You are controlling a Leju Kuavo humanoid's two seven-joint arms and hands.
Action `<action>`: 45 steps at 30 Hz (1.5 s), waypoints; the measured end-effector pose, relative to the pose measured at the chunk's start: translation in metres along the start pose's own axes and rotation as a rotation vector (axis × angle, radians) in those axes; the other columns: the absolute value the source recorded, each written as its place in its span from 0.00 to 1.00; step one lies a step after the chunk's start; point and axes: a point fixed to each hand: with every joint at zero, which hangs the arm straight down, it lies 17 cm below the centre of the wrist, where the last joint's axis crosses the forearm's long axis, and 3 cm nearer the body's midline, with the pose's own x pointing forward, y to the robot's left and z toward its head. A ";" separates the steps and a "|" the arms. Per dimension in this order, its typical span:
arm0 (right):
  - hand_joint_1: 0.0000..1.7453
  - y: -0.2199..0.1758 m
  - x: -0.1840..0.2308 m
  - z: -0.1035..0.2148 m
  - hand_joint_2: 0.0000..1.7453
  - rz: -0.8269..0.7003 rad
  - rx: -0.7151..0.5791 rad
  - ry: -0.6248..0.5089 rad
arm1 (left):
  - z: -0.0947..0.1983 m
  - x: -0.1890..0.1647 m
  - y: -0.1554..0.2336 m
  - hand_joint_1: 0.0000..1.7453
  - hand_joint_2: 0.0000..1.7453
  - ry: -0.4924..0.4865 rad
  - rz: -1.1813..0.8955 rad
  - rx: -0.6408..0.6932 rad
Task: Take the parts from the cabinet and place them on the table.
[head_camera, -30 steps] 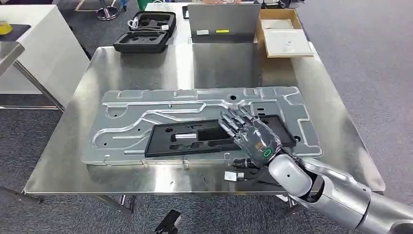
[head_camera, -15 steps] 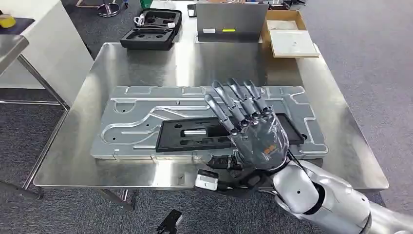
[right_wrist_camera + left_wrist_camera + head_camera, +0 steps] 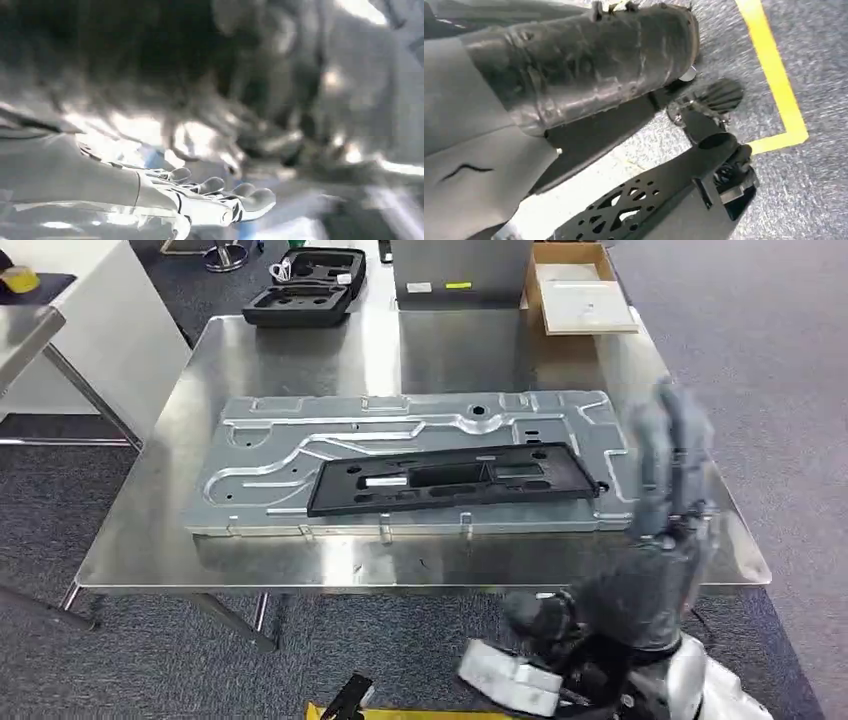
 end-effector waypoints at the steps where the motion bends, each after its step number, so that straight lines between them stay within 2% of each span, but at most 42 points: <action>1: 0.00 -0.007 -0.013 0.006 0.00 -0.082 0.005 0.084 | 0.000 0.000 0.001 0.00 0.00 0.000 0.019 0.006; 6: 0.00 -0.027 -0.060 0.044 0.00 -0.394 0.000 0.311 | 0.003 -0.021 0.008 0.00 0.00 0.026 0.084 0.029; 9: 0.00 -0.030 -0.118 0.094 0.00 -0.501 -0.036 0.544 | 0.005 -0.029 0.010 0.00 0.00 0.042 0.124 0.041; 12: 0.00 -0.033 -0.166 0.144 0.00 -0.539 -0.091 0.729 | 0.006 -0.037 0.013 0.00 0.00 0.061 0.156 0.052; 14: 0.00 -0.026 -0.189 0.189 0.00 -0.534 -0.078 0.860 | 0.006 -0.037 0.015 0.00 0.00 0.071 0.181 0.061; 19: 0.00 0.001 -0.234 0.330 0.00 -0.532 -0.032 1.241 | 0.005 -0.041 0.020 0.00 0.00 0.100 0.226 0.080; 21: 0.00 0.022 -0.238 0.400 0.00 -0.568 0.015 1.433 | 0.005 -0.042 0.020 0.00 0.00 0.104 0.231 0.078; 25: 0.00 0.062 -0.234 0.510 0.00 -0.601 0.124 1.739 | 0.004 -0.039 0.020 0.00 0.00 0.100 0.243 0.077; 28: 0.00 0.074 -0.198 0.599 0.00 -0.540 0.319 2.003 | 0.004 -0.040 0.022 0.00 0.00 0.106 0.237 0.077; 30: 0.00 0.082 -0.156 0.645 0.00 -0.542 0.490 2.166 | 0.004 -0.044 0.021 0.00 0.00 0.125 0.216 0.069; 32: 0.00 0.090 -0.110 0.674 0.00 -0.568 0.683 2.274 | 0.005 -0.047 0.019 0.00 0.00 0.142 0.183 0.051; 35: 0.00 0.089 -0.054 0.702 0.00 -0.550 0.988 2.307 | 0.006 -0.051 0.013 0.00 0.00 0.160 0.108 0.021; 39: 0.00 0.079 -0.011 0.724 0.00 -0.503 1.233 2.280 | 0.006 -0.047 0.007 0.00 0.00 0.161 0.066 0.003; 45: 0.00 0.070 0.023 0.737 0.00 -0.398 1.633 2.056 | 0.005 -0.033 -0.006 0.00 0.00 0.146 -0.076 -0.047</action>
